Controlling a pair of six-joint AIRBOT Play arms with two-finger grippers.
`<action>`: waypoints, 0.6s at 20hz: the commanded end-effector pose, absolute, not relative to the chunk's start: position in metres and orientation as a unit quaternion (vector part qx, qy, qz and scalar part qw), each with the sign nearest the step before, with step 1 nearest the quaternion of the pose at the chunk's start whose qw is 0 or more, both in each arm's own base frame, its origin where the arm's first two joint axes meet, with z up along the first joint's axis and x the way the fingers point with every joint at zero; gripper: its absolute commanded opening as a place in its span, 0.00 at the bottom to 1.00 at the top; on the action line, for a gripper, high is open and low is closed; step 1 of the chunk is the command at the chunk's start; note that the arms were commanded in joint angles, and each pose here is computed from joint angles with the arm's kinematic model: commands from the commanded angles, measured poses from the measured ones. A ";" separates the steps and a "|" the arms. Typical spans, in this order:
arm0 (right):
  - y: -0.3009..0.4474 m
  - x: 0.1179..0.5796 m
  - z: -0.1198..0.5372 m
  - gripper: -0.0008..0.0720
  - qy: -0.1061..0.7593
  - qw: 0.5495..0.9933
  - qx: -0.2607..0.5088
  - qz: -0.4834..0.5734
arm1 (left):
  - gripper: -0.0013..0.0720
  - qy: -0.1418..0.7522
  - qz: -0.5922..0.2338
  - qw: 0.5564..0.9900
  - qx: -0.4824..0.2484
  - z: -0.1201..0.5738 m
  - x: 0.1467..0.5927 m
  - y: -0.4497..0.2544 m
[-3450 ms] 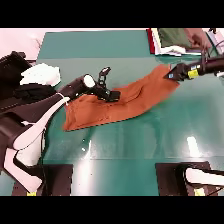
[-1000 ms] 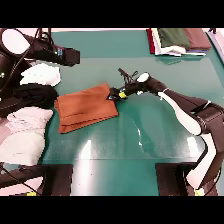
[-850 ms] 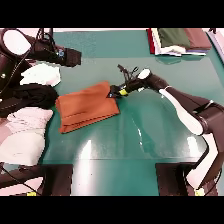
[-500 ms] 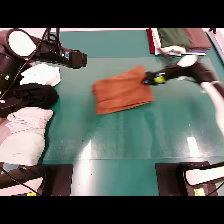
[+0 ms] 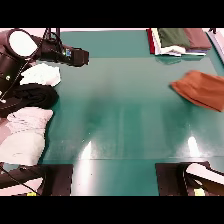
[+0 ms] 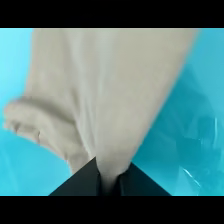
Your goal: Fold the shirts.
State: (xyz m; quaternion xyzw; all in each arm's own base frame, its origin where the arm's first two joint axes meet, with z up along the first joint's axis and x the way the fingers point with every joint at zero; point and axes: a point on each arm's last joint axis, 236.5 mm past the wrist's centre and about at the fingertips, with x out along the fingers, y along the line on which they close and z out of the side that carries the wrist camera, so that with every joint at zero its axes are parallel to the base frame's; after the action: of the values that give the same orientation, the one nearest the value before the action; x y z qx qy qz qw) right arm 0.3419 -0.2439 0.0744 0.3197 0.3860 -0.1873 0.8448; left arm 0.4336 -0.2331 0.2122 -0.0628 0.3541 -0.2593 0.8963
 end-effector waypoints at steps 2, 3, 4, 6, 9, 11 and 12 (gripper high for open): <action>-0.285 0.262 0.053 0.04 0.364 0.803 0.375 -0.287 | 0.05 0.349 -0.259 0.898 -0.068 0.215 0.435 -0.234; -0.281 0.250 0.041 0.04 0.381 0.792 0.372 -0.298 | 0.05 0.349 -0.259 0.898 -0.068 0.215 0.436 -0.234; -0.273 0.240 0.030 0.04 0.402 0.783 0.365 -0.304 | 0.05 0.349 -0.259 0.898 -0.068 0.215 0.436 -0.234; -0.255 0.229 0.012 0.04 0.440 0.771 0.348 -0.301 | 0.05 0.348 -0.259 0.898 -0.067 0.215 0.436 -0.234; -0.236 0.228 0.006 0.27 0.477 0.773 0.306 -0.286 | 0.05 0.351 -0.260 0.897 -0.065 0.213 0.435 -0.234; -0.252 0.215 0.017 0.60 0.508 0.770 0.238 -0.304 | 0.05 0.347 -0.263 0.898 -0.054 0.214 0.435 -0.233; -0.261 0.206 0.026 0.65 0.522 0.764 0.210 -0.317 | 0.05 0.348 -0.263 0.899 -0.053 0.213 0.435 -0.233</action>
State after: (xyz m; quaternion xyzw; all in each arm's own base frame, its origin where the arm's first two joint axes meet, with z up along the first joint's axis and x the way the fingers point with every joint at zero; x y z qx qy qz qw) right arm 0.2303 -0.2475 0.0185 0.2858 0.4749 -0.2913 0.7797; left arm 0.4349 -0.2338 0.2141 -0.0629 0.3491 -0.2608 0.8979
